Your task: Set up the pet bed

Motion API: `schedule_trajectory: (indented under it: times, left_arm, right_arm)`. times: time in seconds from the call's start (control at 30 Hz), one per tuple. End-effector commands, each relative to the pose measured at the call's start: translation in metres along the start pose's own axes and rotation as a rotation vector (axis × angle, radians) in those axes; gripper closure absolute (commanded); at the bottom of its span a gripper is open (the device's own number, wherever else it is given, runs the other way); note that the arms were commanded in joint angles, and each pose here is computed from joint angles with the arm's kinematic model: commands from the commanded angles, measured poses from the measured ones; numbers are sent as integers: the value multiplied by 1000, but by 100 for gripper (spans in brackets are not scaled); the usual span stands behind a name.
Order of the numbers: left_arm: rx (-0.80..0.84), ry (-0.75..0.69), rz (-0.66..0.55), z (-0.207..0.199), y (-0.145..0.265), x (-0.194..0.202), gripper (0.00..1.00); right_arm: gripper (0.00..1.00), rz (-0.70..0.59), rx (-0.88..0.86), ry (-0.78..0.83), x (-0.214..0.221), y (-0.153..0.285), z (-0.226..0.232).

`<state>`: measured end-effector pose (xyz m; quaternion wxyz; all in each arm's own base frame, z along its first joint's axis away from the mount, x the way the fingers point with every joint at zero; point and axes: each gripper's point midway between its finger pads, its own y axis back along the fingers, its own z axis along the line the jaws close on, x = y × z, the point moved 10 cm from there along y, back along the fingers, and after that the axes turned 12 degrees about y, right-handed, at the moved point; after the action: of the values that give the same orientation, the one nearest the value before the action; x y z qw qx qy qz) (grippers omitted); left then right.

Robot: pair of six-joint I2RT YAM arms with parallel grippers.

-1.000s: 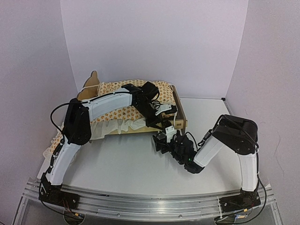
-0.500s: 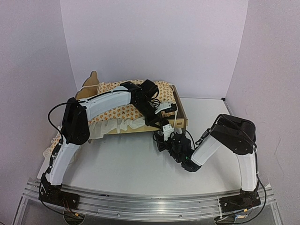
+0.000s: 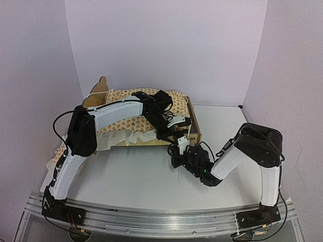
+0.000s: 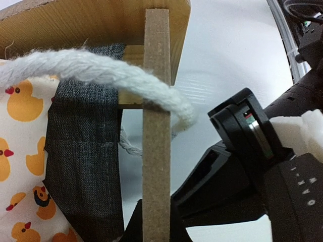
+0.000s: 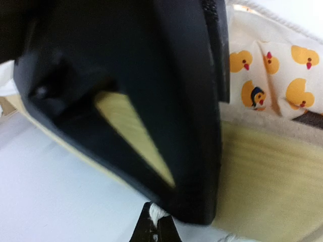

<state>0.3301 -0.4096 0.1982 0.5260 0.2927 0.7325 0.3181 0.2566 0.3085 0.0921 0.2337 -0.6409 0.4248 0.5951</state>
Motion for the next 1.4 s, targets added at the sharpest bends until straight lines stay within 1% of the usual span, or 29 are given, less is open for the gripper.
schedule_trajectory:
  times: [0.0,0.1,0.17,0.23,0.4,0.6,0.67,0.8,0.9,1.0,1.17,1.3,1.37]
  left_arm:
    - [-77,-113,-173,-3,41,-32,100]
    - [-109,-172,-176,7,32,-28,100]
    - [-117,-209,-170,11,26,-25,100]
    - [-131,-241,-163,15,22,-22,100]
    - [-150,-270,-132,24,9,-11,100]
    - [-163,-267,-102,27,0,-2,99]
    - [-158,-259,-89,27,-1,0,94]
    - [-120,-247,-104,19,8,-1,75]
    - [-87,-236,-129,10,20,-6,67]
    - [-30,-231,-149,-1,34,-11,61]
    - [104,-265,-168,-27,62,-14,45]
    - [182,-278,-184,-44,84,-17,37]
    - [217,-282,-184,-52,92,-16,35]
  right_arm:
    - [100,94,-157,-128,-6,16,14]
    - [100,191,-232,-161,4,18,20]
    - [100,234,-246,-172,8,19,22]
    - [100,256,-239,-180,11,18,22]
    - [100,318,-245,-227,18,13,26]
    - [100,350,-300,-283,9,14,30]
    - [100,396,-319,-297,6,17,31]
    - [100,453,-340,-349,-2,29,26]
    - [100,488,-362,-395,-7,34,21]
    - [100,528,-408,-423,-15,36,19]
    - [100,633,-482,-475,-26,50,17]
    - [100,723,-513,-508,-30,71,9]
    - [100,757,-528,-507,-34,81,6]
